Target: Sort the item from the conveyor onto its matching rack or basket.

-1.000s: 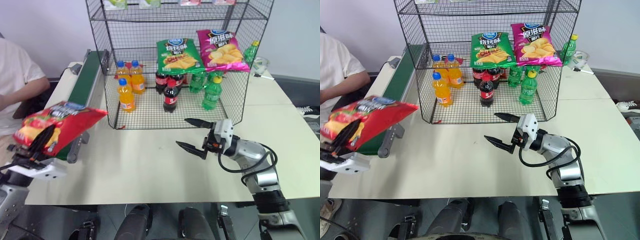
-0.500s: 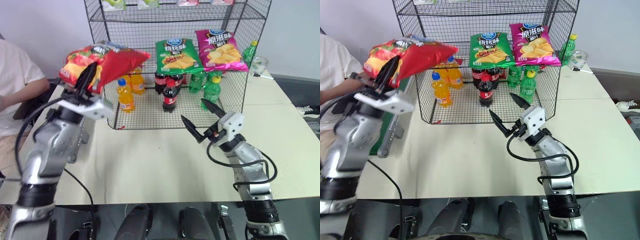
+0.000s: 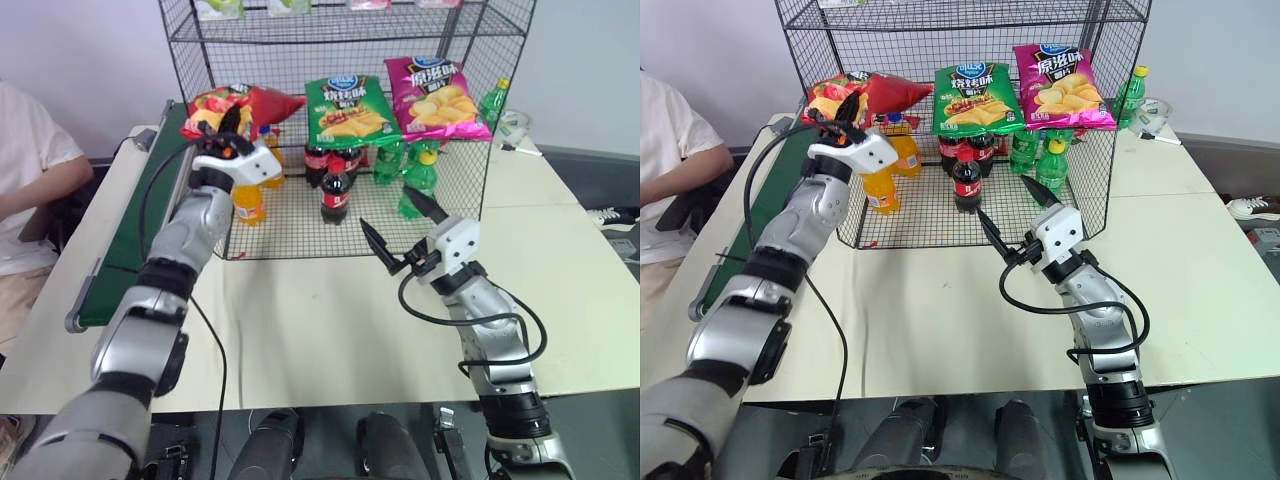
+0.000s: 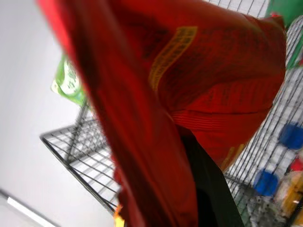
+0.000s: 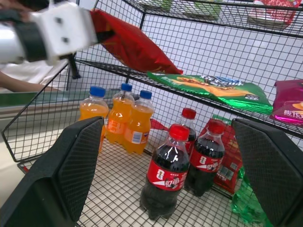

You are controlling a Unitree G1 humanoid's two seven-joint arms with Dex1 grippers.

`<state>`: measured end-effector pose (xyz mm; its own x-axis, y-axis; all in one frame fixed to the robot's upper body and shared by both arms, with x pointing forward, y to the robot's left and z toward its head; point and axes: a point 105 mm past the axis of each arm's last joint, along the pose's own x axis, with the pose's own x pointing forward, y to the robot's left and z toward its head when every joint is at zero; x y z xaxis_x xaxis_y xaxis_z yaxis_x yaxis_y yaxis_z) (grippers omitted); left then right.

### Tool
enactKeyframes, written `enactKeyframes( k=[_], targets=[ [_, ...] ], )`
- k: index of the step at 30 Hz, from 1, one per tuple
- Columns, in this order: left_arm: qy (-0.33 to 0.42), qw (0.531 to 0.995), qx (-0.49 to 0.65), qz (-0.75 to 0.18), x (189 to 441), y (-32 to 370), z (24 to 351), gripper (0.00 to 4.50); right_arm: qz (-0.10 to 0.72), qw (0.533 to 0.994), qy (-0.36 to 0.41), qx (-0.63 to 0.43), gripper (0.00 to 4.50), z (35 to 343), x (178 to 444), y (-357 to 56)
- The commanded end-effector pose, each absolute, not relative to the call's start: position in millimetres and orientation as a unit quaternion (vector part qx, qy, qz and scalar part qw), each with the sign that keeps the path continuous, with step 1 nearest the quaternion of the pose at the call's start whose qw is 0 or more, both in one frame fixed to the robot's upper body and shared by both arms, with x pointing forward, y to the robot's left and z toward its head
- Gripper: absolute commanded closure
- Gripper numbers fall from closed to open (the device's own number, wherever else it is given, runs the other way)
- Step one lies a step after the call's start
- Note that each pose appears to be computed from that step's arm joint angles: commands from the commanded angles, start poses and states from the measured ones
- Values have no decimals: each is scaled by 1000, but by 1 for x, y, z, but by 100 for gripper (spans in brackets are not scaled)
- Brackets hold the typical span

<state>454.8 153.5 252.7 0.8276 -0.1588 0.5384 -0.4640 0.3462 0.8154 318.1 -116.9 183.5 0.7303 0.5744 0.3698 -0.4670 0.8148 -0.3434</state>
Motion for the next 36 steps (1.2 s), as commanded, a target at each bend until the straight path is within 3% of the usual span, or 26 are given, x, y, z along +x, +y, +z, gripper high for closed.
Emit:
enactKeyframes(
  k=[1,12,15,22,28,36],
  targets=[
    [-275,782,545,124,463,150,268,444,281,917,-259,-113,0,197,317,-116],
    [-216,827,513,82,479,124,257,444,288,915,-259,-117,0,202,314,-113],
    [-220,834,498,89,478,127,261,358,289,915,-255,-118,0,200,312,-115],
    [-237,835,491,71,476,122,262,35,290,915,-253,-118,0,200,312,-115],
    [-281,833,473,49,463,131,265,35,285,918,-248,-117,0,197,313,-120],
    [-308,826,472,18,418,146,264,35,287,918,-245,-122,0,195,316,-122]
  ],
)
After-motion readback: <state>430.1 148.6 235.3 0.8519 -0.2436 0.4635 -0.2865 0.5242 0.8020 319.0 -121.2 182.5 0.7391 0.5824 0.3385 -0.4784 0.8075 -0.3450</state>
